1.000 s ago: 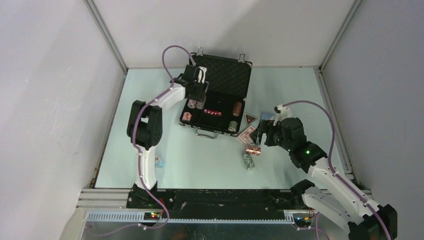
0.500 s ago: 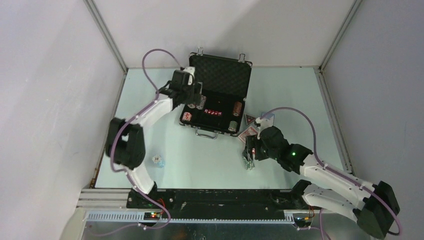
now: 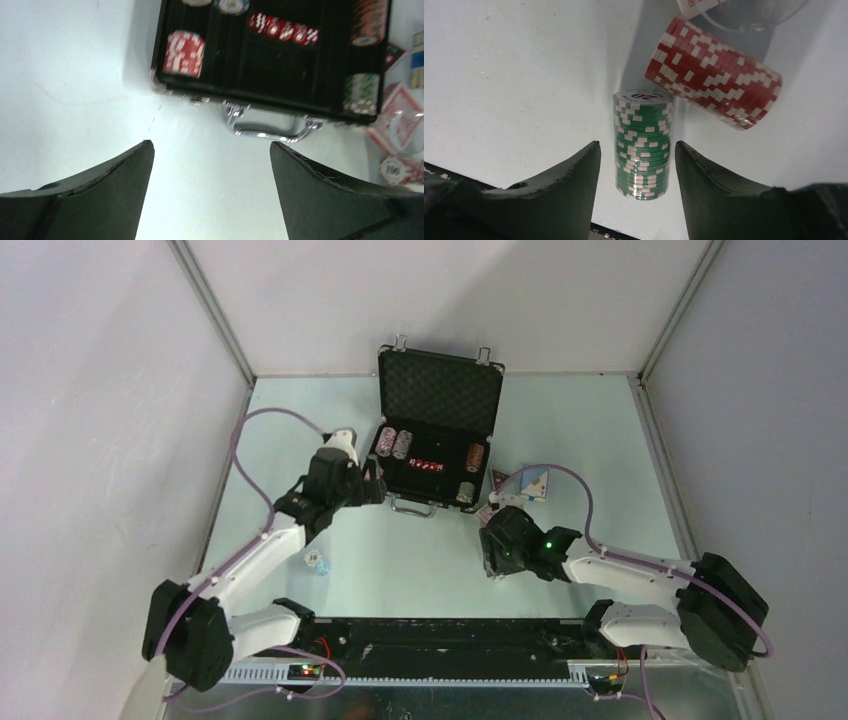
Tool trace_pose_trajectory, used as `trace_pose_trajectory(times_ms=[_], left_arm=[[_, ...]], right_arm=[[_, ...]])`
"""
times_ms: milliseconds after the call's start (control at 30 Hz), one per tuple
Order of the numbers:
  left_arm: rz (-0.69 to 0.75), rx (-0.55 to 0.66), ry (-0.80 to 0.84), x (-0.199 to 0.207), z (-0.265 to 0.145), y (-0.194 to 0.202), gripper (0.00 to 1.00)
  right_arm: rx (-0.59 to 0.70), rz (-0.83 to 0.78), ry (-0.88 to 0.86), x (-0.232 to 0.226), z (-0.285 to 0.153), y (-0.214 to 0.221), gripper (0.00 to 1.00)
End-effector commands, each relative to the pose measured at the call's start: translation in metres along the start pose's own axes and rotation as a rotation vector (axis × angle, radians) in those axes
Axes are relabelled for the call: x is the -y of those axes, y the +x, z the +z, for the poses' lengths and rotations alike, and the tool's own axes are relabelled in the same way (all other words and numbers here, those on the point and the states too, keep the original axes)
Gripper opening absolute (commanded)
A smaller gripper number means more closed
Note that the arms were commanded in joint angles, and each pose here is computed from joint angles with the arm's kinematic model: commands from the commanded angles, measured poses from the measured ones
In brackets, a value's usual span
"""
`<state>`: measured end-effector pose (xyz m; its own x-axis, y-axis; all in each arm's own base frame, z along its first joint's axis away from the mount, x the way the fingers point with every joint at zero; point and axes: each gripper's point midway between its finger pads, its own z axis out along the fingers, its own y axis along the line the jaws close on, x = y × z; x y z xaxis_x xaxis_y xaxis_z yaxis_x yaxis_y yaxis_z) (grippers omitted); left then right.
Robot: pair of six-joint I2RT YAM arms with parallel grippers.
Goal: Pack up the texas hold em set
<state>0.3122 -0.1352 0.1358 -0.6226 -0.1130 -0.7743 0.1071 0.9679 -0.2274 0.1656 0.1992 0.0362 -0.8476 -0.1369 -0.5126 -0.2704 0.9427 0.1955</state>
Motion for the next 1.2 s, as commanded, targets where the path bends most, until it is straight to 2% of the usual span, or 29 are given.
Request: trace_pose_trajectory(times_ms=[0, 100, 267, 433, 600, 700, 933, 1167], left_arm=[[-0.064, 0.102, -0.006, -0.005, -0.013, -0.007, 0.93], [-0.066, 0.123, -0.034, -0.014, -0.02, -0.001, 0.93], [-0.07, 0.188, -0.134, -0.041, -0.025, 0.01, 0.93], [-0.064, 0.238, -0.152, -0.052, -0.035, 0.015, 0.92], [-0.066, 0.306, -0.179, -0.064, -0.051, 0.016, 0.92], [-0.072, 0.334, -0.153, -0.063, -0.054, 0.019, 0.92], [-0.076, 0.411, -0.119, -0.064, -0.06, 0.019, 0.91], [-0.105, 0.419, -0.131, -0.067, -0.053, 0.025, 0.91]], right_arm=[[0.019, 0.032, 0.02, -0.006, 0.011, -0.002, 0.57], [-0.008, 0.032, -0.016, -0.017, 0.017, 0.0, 0.49], [0.018, 0.019, -0.042, -0.033, 0.012, -0.01, 0.35], [0.105, 0.025, -0.125, -0.06, -0.008, -0.043, 0.34], [0.269, 0.028, -0.167, -0.083, -0.03, -0.105, 0.28], [0.328, 0.078, -0.172, -0.085, -0.032, -0.142, 0.28], [0.415, 0.255, -0.113, -0.074, -0.014, -0.221, 0.31], [0.464, 0.408, 0.011, -0.053, 0.024, -0.268, 0.31]])
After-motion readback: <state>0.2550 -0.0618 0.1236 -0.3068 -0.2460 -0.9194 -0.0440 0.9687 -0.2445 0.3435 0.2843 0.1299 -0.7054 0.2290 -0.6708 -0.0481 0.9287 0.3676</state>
